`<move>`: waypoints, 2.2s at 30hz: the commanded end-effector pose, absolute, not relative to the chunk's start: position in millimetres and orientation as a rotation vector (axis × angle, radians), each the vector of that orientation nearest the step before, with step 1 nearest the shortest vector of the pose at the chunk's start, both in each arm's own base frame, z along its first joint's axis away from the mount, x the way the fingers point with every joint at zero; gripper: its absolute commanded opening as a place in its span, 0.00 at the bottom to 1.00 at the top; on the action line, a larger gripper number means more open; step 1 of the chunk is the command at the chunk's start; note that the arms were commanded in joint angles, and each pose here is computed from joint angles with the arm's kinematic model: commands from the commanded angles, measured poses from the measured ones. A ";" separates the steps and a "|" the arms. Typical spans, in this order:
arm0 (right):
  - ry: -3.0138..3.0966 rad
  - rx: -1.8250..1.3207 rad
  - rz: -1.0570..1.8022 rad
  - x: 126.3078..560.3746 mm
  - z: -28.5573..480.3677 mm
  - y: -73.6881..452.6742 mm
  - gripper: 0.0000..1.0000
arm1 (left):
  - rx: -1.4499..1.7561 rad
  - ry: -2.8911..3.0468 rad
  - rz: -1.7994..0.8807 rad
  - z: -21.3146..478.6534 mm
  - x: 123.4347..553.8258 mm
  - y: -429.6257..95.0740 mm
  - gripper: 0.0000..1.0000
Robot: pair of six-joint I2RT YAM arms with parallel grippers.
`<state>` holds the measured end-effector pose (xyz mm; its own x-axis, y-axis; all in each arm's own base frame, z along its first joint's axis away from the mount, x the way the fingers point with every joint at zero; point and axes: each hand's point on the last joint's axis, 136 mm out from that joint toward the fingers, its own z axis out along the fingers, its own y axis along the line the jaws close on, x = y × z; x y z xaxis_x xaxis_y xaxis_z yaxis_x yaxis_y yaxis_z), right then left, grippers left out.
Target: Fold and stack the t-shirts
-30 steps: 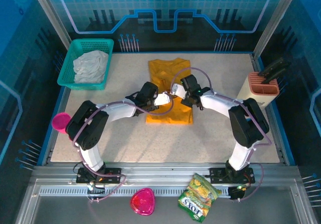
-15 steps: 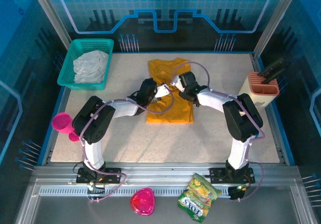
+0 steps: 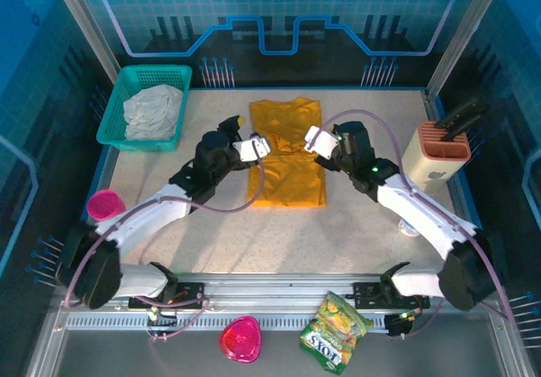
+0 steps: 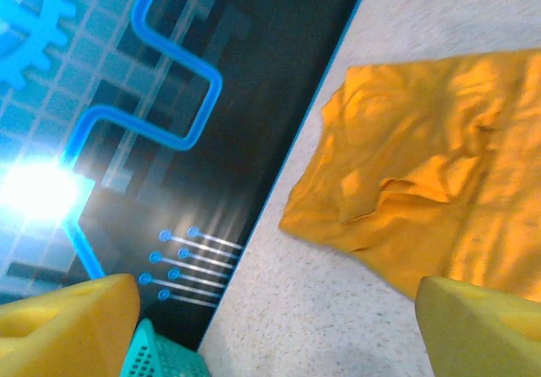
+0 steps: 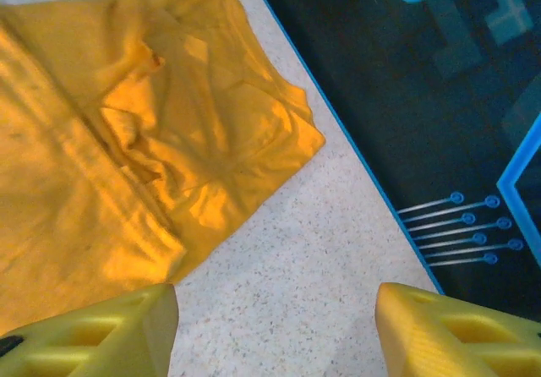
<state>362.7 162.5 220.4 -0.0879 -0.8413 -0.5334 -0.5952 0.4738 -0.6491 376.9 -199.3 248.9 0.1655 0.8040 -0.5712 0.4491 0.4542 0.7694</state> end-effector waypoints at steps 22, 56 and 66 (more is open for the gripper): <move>1.949 -2.049 0.044 265.1 68.0 187.6 0.65 | 1.986 1.628 0.074 73.8 269.7 -226.2 0.84; 2.177 -2.179 0.118 280.6 -1.2 176.3 0.10 | 2.142 1.837 0.108 -19.6 308.7 -213.2 0.00; 2.177 -2.114 0.106 260.4 26.1 168.4 0.00 | 2.079 1.816 0.140 19.3 294.3 -208.2 0.00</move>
